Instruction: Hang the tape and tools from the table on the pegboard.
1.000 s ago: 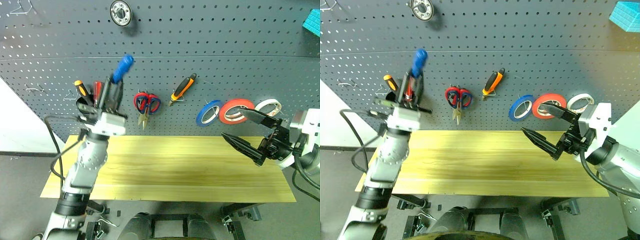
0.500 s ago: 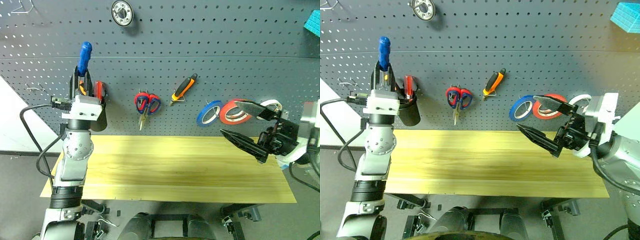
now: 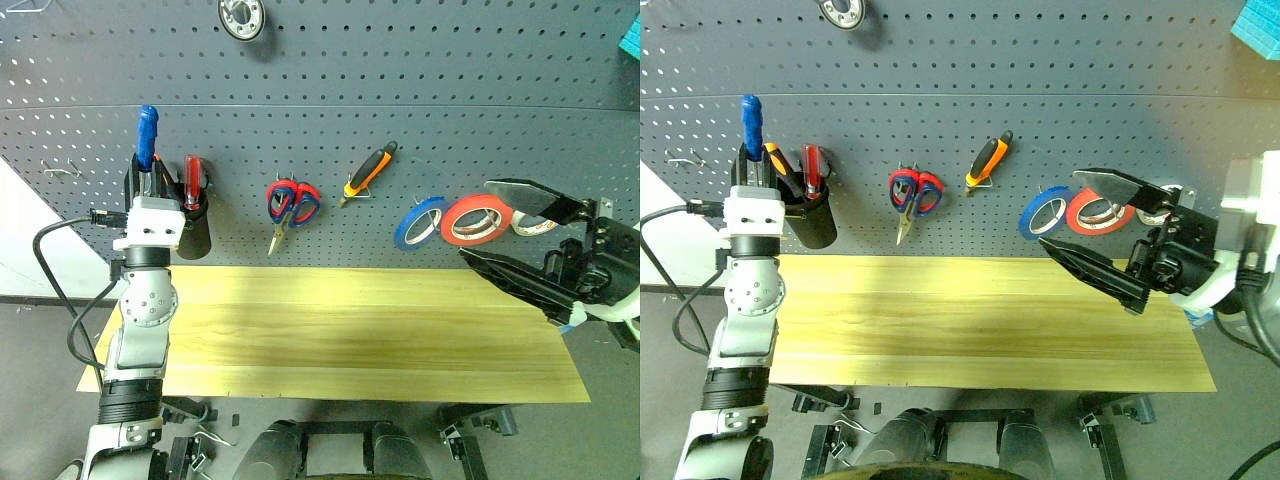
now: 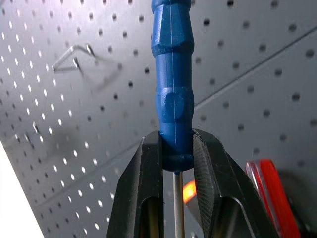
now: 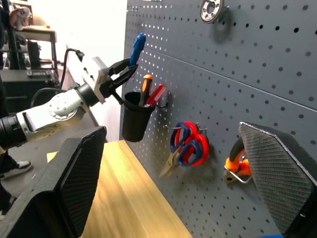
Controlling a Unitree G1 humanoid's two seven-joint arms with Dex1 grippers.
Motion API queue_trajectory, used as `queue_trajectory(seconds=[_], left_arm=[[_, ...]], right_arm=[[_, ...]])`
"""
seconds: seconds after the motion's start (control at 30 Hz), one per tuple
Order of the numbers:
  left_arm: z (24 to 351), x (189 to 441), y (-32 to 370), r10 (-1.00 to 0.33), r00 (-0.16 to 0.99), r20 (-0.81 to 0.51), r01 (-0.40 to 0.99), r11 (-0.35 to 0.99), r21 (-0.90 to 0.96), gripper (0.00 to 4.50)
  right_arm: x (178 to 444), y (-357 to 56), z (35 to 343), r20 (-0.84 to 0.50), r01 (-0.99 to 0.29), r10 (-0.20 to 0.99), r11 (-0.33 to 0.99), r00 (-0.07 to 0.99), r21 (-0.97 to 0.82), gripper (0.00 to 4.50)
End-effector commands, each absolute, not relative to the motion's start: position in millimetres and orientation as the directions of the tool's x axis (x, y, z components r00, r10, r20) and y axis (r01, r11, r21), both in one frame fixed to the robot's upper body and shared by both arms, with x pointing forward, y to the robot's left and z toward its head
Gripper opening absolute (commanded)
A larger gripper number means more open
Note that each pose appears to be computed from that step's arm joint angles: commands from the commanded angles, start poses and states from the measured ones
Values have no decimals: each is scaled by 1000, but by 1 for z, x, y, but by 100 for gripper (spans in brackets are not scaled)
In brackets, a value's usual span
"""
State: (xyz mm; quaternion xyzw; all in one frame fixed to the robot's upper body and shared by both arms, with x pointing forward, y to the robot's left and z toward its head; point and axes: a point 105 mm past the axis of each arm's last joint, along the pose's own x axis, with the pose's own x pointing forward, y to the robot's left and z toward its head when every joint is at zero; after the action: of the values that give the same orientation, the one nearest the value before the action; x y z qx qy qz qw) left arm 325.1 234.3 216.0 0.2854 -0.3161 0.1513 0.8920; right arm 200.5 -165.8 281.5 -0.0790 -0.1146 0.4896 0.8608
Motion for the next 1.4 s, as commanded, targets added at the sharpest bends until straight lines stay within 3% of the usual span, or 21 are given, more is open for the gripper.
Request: queue_trajectory(seconds=[0.03,0.47,0.8,0.97,1.33,1.4], left_arm=[[220,326,224,83,739,668,-430,822,373,47],[222,329,212,86,747,660,-390,860,329,47],[197,301,238,236,773,588,-502,795,340,47],[195,299,238,248,780,574,-503,794,342,47],[204,302,239,258,753,606,-532,780,329,422],[208,303,233,229,748,623,-523,782,340,422]], right_arm=[[191,-162,288,113,-827,868,494,483,-267,450],[191,-169,280,69,-812,844,531,531,-245,450],[194,-175,275,33,-810,835,541,549,-228,450],[196,-175,274,30,-811,836,539,547,-228,450],[198,-177,272,20,-808,832,543,554,-230,450],[199,-177,271,23,-806,832,544,555,-231,450]])
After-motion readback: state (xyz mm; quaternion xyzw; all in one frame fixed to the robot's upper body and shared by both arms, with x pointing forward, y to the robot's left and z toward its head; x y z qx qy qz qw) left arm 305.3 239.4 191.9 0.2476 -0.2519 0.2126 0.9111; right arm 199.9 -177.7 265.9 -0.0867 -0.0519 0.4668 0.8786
